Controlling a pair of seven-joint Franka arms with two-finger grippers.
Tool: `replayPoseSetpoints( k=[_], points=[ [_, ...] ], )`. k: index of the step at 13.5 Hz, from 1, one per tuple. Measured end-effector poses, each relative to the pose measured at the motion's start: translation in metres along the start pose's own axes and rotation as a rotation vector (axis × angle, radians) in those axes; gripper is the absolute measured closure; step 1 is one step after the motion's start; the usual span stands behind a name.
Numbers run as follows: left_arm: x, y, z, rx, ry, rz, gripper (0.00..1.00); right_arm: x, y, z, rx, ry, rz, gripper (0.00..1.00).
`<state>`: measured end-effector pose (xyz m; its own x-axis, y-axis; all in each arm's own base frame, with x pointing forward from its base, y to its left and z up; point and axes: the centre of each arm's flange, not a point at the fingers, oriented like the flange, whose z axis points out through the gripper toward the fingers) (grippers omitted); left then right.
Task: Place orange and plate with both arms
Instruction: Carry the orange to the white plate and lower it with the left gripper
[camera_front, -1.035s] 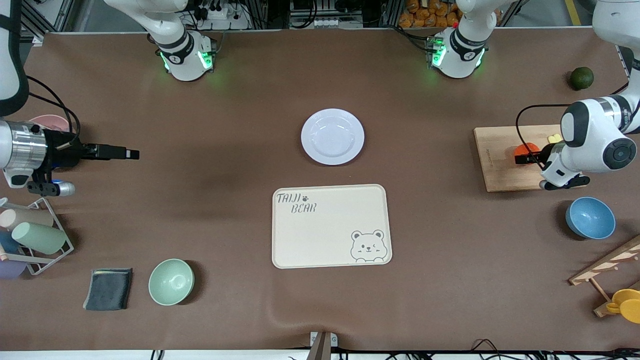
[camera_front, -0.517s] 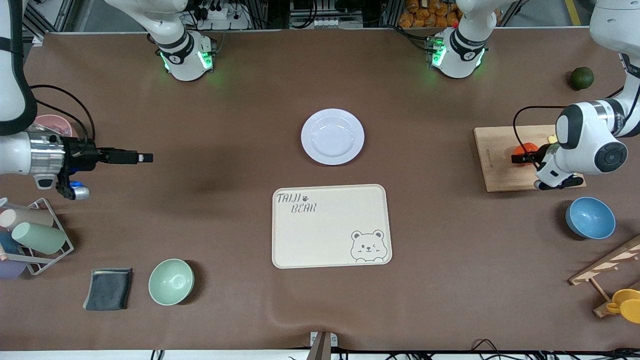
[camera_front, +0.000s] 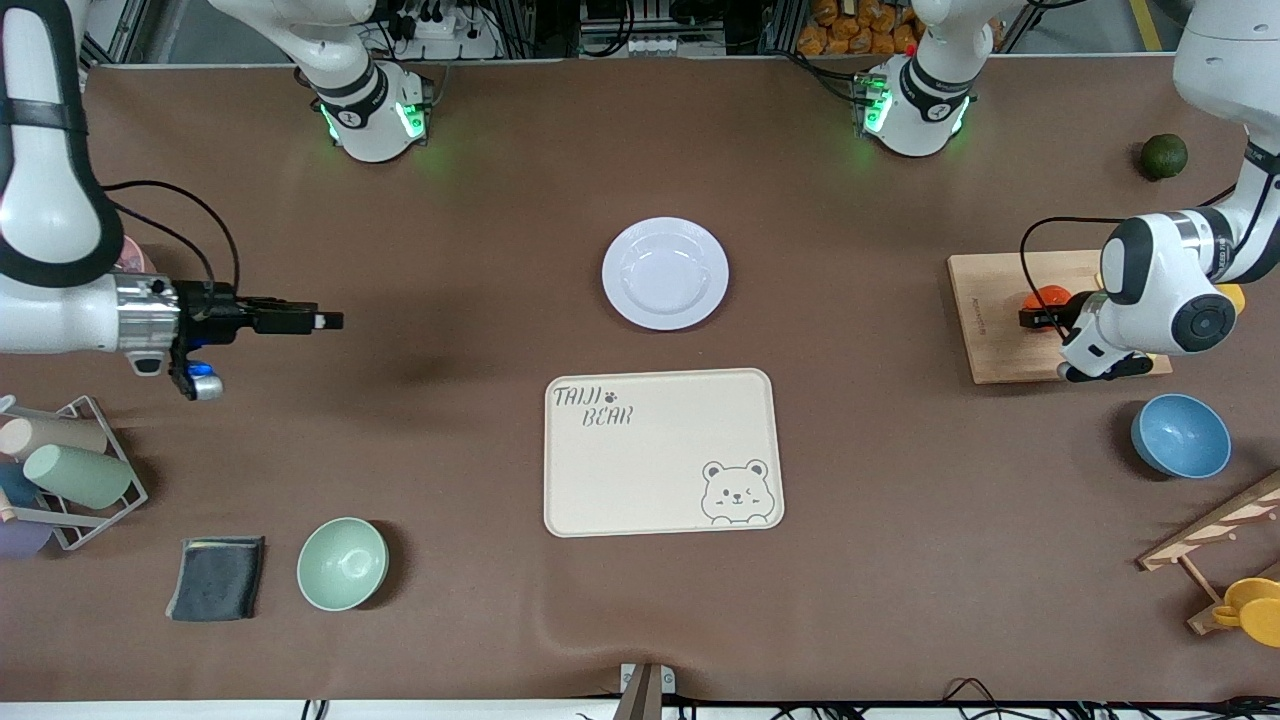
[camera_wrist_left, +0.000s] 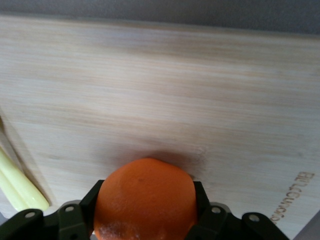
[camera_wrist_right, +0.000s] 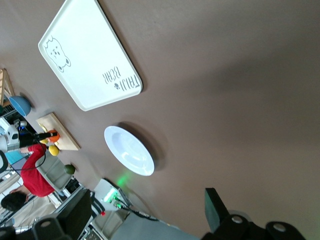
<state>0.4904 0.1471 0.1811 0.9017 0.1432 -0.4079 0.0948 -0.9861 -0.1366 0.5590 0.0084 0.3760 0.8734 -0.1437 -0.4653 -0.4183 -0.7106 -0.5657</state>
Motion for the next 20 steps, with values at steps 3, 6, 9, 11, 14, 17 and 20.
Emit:
replayPoseSetpoints(
  k=[3,6,9,11,14,17,20],
  points=[
    [0.006,0.031,-0.015,-0.020,0.028,0.015,0.28,0.001,-0.001,0.004,0.002,0.021,0.002,0.00],
    [0.010,0.096,-0.065,-0.069,0.040,0.042,0.28,0.004,0.001,0.000,0.006,0.051,0.006,0.00],
    [0.008,0.158,-0.122,-0.122,0.064,0.097,0.28,0.008,0.004,-0.001,0.005,0.083,0.009,0.00],
    [0.000,0.208,-0.146,-0.145,0.084,0.111,0.28,0.009,0.004,-0.002,0.005,0.100,0.005,0.00],
    [-0.031,0.308,-0.155,-0.160,0.068,0.027,0.28,0.011,0.006,-0.002,0.004,0.107,0.005,0.00],
    [-0.076,0.418,-0.155,-0.188,0.030,-0.107,0.28,0.011,0.010,-0.004,0.006,0.109,-0.002,0.00],
    [-0.106,0.504,-0.127,-0.190,0.002,-0.244,0.28,0.012,0.025,-0.012,0.017,0.107,-0.029,0.00]
  ],
)
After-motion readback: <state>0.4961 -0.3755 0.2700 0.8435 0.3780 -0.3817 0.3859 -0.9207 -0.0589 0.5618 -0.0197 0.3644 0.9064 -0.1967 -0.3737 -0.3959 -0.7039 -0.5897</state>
